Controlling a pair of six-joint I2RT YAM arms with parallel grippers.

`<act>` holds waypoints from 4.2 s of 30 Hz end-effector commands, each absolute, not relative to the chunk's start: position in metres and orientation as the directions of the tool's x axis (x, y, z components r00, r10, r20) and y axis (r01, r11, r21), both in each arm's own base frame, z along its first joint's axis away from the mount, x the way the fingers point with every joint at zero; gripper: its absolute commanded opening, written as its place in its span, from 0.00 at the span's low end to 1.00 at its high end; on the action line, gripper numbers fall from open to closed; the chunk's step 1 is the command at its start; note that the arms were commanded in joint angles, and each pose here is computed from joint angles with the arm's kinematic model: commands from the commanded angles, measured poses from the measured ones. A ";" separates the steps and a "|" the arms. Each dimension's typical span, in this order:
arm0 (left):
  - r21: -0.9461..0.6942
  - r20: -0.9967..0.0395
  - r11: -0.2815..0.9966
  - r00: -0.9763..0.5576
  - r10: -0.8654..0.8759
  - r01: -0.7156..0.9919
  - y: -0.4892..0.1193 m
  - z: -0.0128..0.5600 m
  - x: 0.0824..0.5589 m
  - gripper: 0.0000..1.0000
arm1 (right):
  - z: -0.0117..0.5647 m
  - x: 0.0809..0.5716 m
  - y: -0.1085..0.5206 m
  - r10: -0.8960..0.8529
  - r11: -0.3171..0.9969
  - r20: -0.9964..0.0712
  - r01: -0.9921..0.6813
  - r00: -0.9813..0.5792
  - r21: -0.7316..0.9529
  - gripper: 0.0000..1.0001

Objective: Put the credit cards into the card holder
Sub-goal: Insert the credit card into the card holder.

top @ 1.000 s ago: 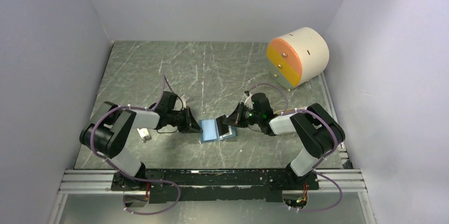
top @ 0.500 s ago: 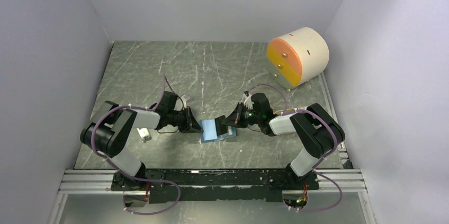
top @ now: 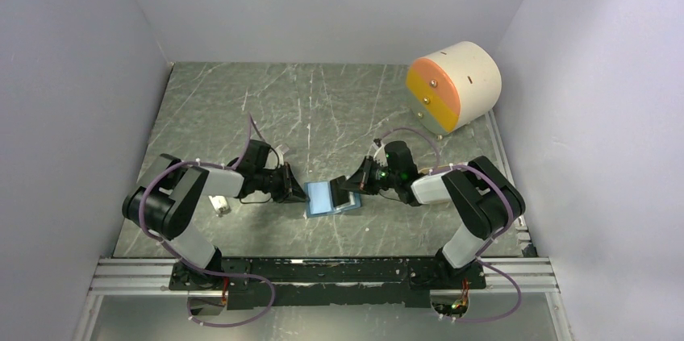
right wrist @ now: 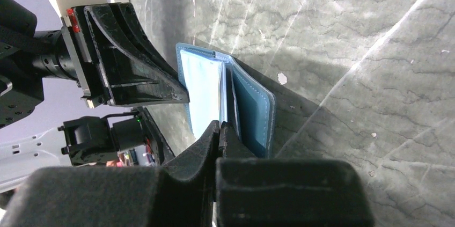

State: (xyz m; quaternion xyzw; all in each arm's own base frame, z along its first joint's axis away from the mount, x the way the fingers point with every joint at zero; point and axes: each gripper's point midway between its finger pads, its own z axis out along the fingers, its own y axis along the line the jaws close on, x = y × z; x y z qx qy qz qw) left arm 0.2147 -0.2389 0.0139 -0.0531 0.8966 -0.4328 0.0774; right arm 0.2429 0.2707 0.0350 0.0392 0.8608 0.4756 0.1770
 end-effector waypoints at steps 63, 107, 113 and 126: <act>-0.803 -0.113 0.596 -0.975 -0.191 -0.023 -0.249 0.020 0.214 0.09 | 0.016 0.228 0.256 0.126 0.765 -0.334 -0.123 -0.934 0.632 0.30; -0.798 -0.161 0.602 -0.974 -0.157 0.034 -0.254 0.040 0.224 0.09 | 0.035 0.222 0.317 0.037 0.628 -0.371 -0.267 -0.928 0.731 0.33; -0.808 -0.166 0.588 -0.974 -0.157 0.043 -0.255 0.048 0.223 0.09 | 0.034 0.221 0.307 0.041 0.666 -0.380 -0.259 -0.924 0.700 0.27; -0.861 -0.182 0.501 -0.973 -0.140 0.088 -0.270 0.068 0.220 0.23 | 0.025 0.220 0.295 0.040 0.706 -0.403 -0.259 -0.915 0.659 0.17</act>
